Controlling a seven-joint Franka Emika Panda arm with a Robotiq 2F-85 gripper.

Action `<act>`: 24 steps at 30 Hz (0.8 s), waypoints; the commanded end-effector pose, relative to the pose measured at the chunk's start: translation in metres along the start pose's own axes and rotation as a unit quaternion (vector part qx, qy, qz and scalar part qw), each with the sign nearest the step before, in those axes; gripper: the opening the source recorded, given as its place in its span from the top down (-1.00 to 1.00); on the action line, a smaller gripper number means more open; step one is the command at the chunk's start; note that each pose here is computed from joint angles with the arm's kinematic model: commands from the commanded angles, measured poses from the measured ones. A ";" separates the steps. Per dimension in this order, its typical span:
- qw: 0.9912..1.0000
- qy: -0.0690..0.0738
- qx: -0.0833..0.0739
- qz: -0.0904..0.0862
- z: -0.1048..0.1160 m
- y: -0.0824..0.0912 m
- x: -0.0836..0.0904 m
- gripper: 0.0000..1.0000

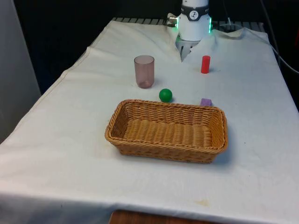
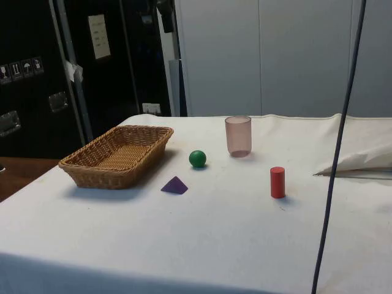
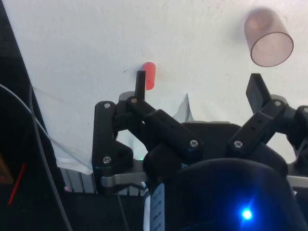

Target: Pick up the triangular block and place it into the basket.

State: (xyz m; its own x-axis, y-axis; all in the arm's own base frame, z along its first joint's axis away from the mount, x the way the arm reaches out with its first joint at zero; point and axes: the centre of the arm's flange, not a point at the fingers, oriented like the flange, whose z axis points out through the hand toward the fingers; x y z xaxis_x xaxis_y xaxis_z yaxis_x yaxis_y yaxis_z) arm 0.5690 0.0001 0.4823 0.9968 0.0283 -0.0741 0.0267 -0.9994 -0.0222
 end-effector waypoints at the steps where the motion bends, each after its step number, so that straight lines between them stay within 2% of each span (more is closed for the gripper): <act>1: 1.000 -0.001 0.000 0.000 0.001 -0.001 0.000 -1.00; 2: 1.000 0.004 -0.003 0.001 0.002 -0.004 -0.001 -1.00; 8: 1.000 0.008 -0.010 0.001 0.007 -0.016 -0.002 -1.00; 11: 1.000 0.010 -0.010 0.003 0.007 -0.019 -0.001 -1.00; 12: 1.000 0.004 -0.009 0.000 0.008 -0.019 -0.001 -1.00; 13: 1.000 0.011 -0.010 0.003 0.007 -0.019 -0.001 -1.00; 16: 1.000 0.015 -0.014 0.004 0.010 -0.024 0.000 -1.00; 18: 1.000 0.017 -0.015 0.005 0.010 -0.026 0.000 -1.00; 19: 1.000 0.011 -0.012 0.003 0.011 -0.025 0.000 -1.00; 20: 1.000 0.017 -0.016 0.005 0.010 -0.026 -0.001 -1.00; 24: 1.000 0.021 -0.013 0.010 0.014 -0.029 -0.003 -1.00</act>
State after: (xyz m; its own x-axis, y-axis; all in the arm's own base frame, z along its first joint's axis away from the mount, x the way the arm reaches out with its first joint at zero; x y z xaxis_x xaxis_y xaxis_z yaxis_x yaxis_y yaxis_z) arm 0.5668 0.0283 0.4697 0.9985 0.0158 -0.0518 0.0160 -0.9999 0.0031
